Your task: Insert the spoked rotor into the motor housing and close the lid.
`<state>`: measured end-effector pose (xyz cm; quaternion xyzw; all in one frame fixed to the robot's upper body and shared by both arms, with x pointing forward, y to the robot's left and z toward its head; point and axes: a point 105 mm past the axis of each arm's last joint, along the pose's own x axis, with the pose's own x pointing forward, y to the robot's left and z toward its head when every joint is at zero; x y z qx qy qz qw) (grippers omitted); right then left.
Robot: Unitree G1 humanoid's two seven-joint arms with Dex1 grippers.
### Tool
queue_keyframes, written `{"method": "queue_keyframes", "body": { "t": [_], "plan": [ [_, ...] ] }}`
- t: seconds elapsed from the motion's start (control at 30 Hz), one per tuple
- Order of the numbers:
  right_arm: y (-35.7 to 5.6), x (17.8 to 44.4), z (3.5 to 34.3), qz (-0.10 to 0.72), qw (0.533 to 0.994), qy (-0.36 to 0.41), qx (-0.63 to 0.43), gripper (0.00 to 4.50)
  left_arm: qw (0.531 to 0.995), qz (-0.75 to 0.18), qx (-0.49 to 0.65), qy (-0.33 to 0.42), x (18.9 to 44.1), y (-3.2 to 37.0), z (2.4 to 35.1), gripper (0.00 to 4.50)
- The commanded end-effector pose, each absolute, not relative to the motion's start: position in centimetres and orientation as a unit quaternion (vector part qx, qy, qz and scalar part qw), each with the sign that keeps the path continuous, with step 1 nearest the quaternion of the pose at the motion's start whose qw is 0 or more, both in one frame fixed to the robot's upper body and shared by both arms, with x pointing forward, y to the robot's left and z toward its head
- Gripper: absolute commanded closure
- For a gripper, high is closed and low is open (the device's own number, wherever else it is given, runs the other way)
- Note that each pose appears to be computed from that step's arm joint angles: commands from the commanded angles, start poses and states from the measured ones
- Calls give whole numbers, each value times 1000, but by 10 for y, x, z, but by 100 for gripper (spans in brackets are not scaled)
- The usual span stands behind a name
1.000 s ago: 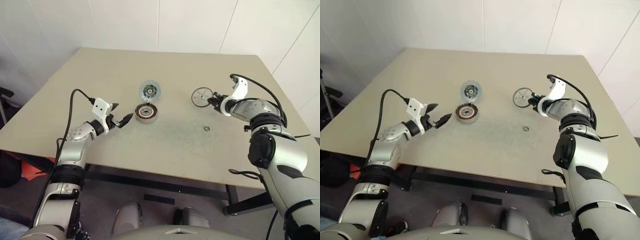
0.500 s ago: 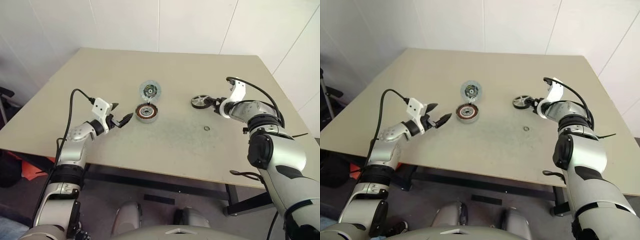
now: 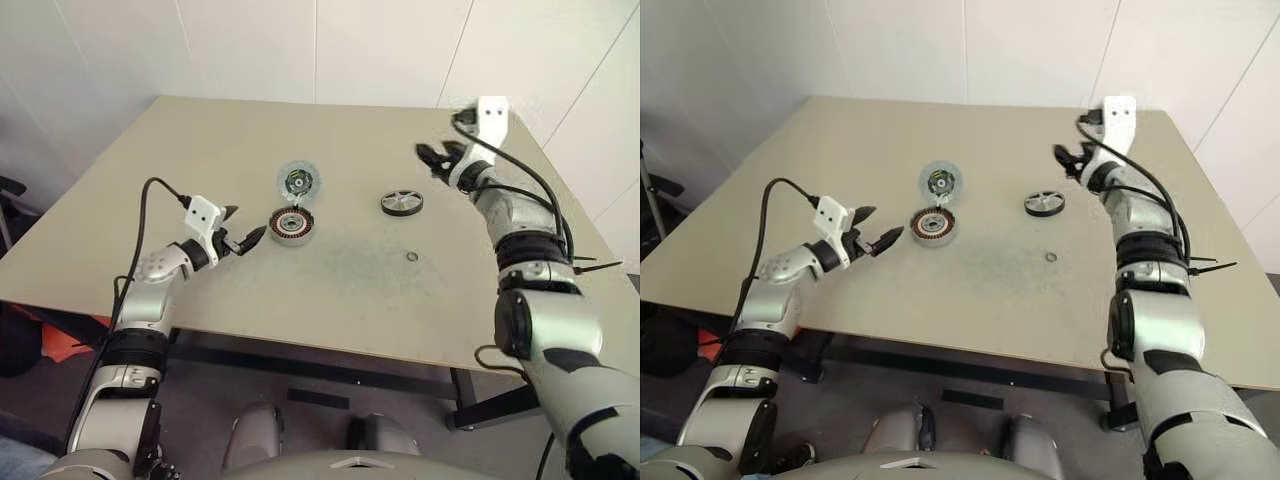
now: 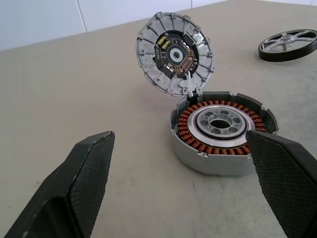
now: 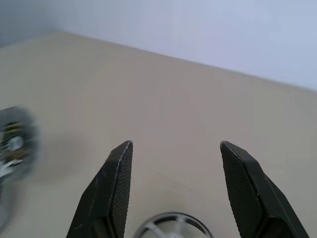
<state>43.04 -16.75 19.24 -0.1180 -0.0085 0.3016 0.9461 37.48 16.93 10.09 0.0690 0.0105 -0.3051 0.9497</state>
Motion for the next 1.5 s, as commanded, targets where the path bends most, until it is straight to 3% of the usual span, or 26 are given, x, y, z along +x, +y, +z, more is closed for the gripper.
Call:
{"method": "queue_keyframes", "body": {
  "t": [0.03,0.13,0.3,0.5,0.6,0.77,1.13,1.5],
  "plan": [
    [-124,393,198,452,854,-33,-257,133,948,-306,81,-14,378,169,115,0],
    [-115,387,184,494,791,-10,-361,133,948,-308,83,-15,380,168,116,0],
    [-86,399,184,536,704,-16,-466,133,946,-314,81,-19,384,161,117,0],
    [-26,383,152,628,614,-18,-478,133,946,-314,77,-19,381,158,113,0],
    [-5,376,129,650,592,-6,-477,133,947,-312,76,-20,379,159,113,0],
    [16,378,116,646,593,3,-481,133,950,-301,77,-17,373,168,112,0],
    [23,404,144,576,640,-16,-508,133,952,-298,76,-10,362,168,108,0],
    [27,414,131,532,678,11,-506,133,951,-300,75,-6,358,164,108,0]
  ]
}}
